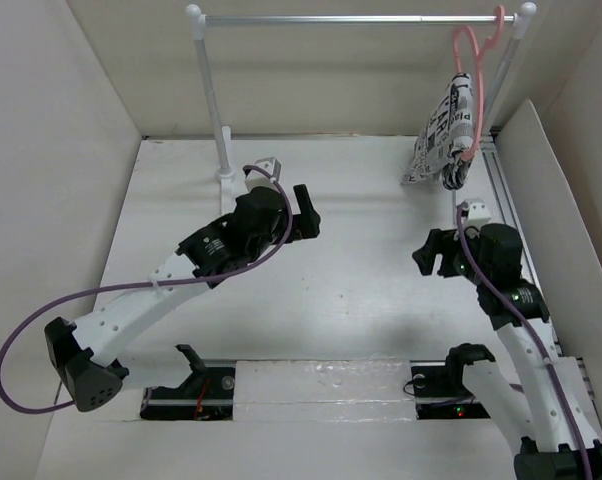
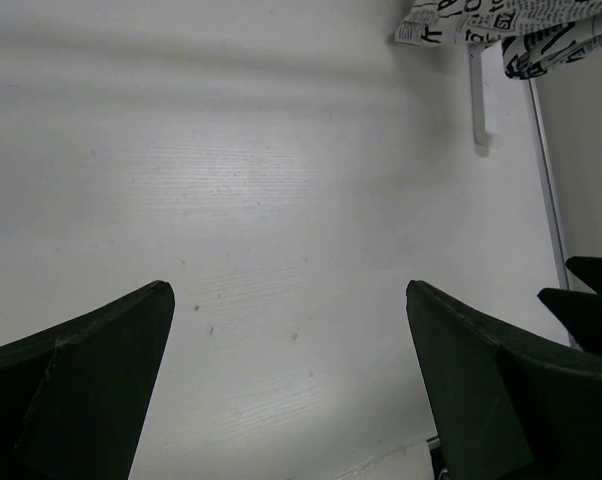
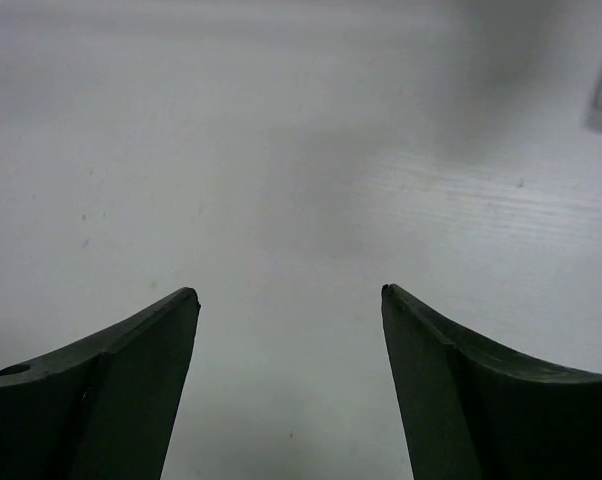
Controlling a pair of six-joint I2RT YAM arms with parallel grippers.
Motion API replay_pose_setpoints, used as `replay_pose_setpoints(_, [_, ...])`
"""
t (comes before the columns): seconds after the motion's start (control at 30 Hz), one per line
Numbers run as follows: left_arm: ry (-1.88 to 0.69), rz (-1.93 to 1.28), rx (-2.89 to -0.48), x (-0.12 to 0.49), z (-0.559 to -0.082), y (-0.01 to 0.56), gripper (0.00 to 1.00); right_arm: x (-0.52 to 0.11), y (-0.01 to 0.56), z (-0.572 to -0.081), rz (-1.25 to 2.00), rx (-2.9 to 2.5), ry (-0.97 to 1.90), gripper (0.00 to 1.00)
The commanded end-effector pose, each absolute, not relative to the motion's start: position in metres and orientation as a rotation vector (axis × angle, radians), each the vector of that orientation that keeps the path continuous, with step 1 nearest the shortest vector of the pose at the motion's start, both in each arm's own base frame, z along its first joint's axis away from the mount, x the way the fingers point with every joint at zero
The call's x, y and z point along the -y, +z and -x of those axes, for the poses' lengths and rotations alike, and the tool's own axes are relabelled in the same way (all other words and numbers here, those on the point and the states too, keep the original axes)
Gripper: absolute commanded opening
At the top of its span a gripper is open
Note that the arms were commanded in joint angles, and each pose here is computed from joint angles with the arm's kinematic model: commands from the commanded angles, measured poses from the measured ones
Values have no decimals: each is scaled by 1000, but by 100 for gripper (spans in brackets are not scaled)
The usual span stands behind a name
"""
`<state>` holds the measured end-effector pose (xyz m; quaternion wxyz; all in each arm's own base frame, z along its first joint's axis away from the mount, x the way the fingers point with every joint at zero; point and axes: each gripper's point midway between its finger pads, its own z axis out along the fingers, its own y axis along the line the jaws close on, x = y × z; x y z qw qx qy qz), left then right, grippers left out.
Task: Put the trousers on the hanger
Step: Reset both arms
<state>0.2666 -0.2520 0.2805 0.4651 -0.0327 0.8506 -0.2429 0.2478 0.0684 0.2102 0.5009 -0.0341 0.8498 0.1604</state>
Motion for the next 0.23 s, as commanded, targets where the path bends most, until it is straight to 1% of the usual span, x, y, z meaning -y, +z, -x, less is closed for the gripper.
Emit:
replay_pose_setpoints(0.0, [-635,103,-2079,247,-261,279,99,-71,177,-224,145,-2150,373,79])
replay_pose_setpoints(0.03, [-636,99,-2095,248,-259,270,99,-74,165,-219,154,-2177,385,79])
replay_pose_setpoints(0.1, [-656,103,-2109,252,-257,263,99,-76,160,-215,160,-2187,403,79])
replay_pose_setpoints(0.2, [-681,100,-2102,258,-259,265,99,-82,177,-220,176,-2143,430,80])
